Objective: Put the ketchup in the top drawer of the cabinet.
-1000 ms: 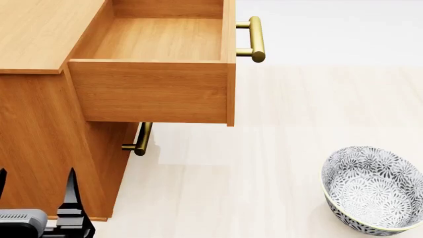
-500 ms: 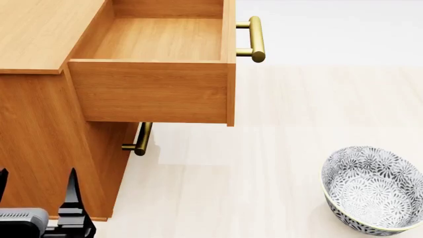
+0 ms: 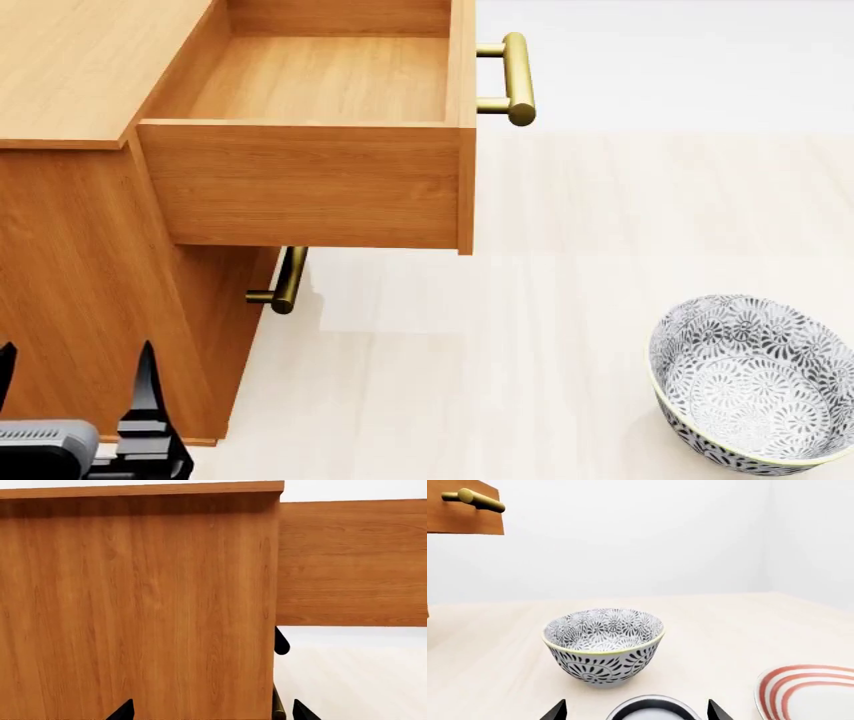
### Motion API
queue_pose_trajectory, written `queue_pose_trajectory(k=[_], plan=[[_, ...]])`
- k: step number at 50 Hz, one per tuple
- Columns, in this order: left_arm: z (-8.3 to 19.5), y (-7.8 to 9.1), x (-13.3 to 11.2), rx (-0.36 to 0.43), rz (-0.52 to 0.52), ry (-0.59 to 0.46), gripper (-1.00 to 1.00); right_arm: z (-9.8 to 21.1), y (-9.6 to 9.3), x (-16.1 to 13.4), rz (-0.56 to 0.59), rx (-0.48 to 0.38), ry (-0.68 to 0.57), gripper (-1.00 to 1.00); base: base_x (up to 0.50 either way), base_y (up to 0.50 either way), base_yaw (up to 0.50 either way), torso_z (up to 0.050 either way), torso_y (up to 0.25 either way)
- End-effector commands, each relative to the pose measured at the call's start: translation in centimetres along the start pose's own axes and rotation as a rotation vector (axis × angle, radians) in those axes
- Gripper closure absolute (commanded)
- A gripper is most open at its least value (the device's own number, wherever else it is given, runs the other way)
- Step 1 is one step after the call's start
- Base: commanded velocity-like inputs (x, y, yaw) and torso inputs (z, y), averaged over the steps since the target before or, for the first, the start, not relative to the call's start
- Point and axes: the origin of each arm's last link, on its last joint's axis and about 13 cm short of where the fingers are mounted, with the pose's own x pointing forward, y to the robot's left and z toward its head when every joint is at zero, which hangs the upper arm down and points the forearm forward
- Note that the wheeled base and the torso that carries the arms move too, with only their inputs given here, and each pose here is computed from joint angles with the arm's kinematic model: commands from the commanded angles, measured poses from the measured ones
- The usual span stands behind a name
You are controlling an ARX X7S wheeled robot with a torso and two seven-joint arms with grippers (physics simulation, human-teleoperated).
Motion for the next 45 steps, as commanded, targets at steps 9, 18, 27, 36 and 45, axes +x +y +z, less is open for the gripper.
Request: queue_pose_trajectory(k=[9, 18, 27, 36, 45], plan=[[-0.1, 0.1, 0.0, -0.001, 0.003, 0.002, -1.0, 0.0, -0.2, 0.0, -0.043, 0.0, 0.002, -1.0, 0.0, 0.0, 0.0, 0.0, 0.0], [-0.1, 0.1, 0.1, -0.002, 0.004, 0.004, -1.0, -0.4, -0.2, 0.1, -0.066, -0.002, 0.025, -1.0, 0.0, 0.0, 0.0, 0.0, 0.0], [-0.2, 0.1, 0.1, -0.004, 0.005, 0.005, -1.0, -0.7, 0.0, 0.4, -0.052, -0.008, 0.042, -1.0, 0.0, 0.0, 0.0, 0.0, 0.0], [-0.2, 0.2, 0.1, -0.005, 0.007, 0.005, -1.0, -1.0, 0.2, 0.6, -0.041, -0.011, 0.06, -1.0, 0.0, 0.0, 0.0, 0.0, 0.0], [-0.2, 0.2, 0.1, -0.005, 0.007, 0.006, -1.0, -1.4, 0.2, 0.5, -0.046, -0.01, 0.085, -1.0, 0.0, 0.0, 0.0, 0.0, 0.0]])
